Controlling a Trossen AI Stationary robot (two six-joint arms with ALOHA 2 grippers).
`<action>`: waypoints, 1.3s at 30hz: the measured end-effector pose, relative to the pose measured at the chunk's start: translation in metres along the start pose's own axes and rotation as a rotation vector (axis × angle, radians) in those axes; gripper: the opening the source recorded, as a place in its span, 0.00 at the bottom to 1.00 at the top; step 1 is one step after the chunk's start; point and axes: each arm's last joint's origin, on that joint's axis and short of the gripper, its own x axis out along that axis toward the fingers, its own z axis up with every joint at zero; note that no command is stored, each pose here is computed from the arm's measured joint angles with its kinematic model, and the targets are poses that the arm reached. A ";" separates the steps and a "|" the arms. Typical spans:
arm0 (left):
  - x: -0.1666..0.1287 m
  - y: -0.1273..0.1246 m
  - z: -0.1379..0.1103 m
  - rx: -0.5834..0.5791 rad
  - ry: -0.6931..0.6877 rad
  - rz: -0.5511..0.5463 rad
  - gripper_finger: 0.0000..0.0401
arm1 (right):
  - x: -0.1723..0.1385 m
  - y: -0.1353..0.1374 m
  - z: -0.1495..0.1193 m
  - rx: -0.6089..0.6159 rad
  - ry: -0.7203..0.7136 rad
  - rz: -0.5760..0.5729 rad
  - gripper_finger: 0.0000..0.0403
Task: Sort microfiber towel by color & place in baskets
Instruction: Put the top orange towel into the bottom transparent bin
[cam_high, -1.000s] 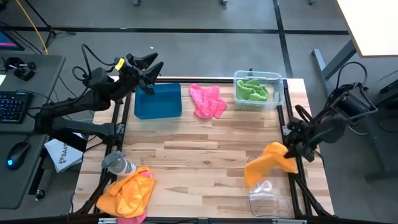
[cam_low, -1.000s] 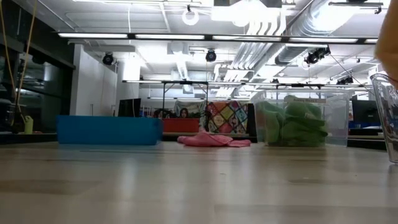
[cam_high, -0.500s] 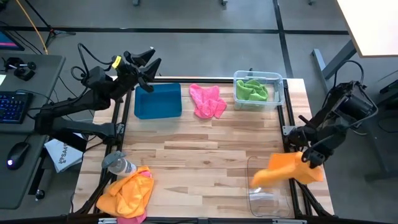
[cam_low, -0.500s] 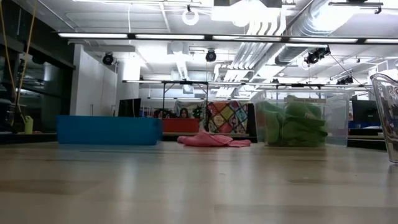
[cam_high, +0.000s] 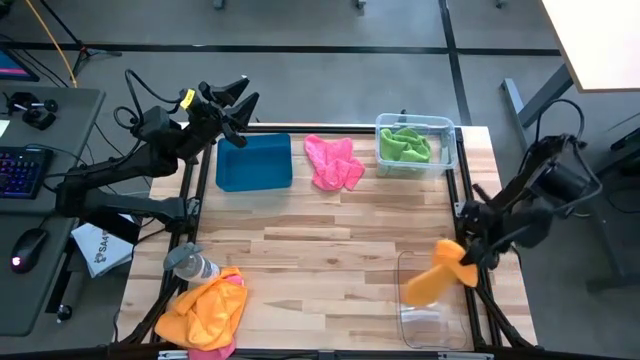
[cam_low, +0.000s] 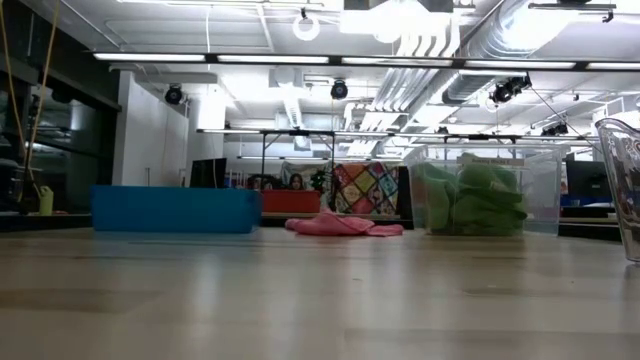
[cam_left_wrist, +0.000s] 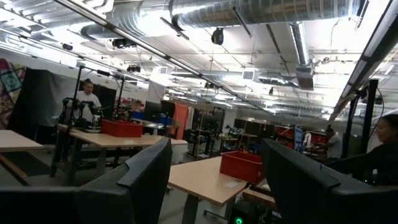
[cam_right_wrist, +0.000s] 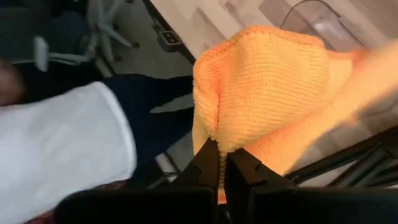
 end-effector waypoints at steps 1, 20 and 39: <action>0.000 0.000 0.000 0.000 0.000 0.000 0.59 | 0.007 0.003 0.000 -0.014 -0.001 -0.022 0.00; 0.000 0.000 0.001 -0.006 -0.010 -0.002 0.59 | 0.193 -0.062 -0.023 0.179 0.146 -0.021 0.00; 0.000 0.000 0.001 -0.057 -0.011 -0.003 0.59 | 0.228 -0.082 0.000 -0.068 0.191 -0.214 0.14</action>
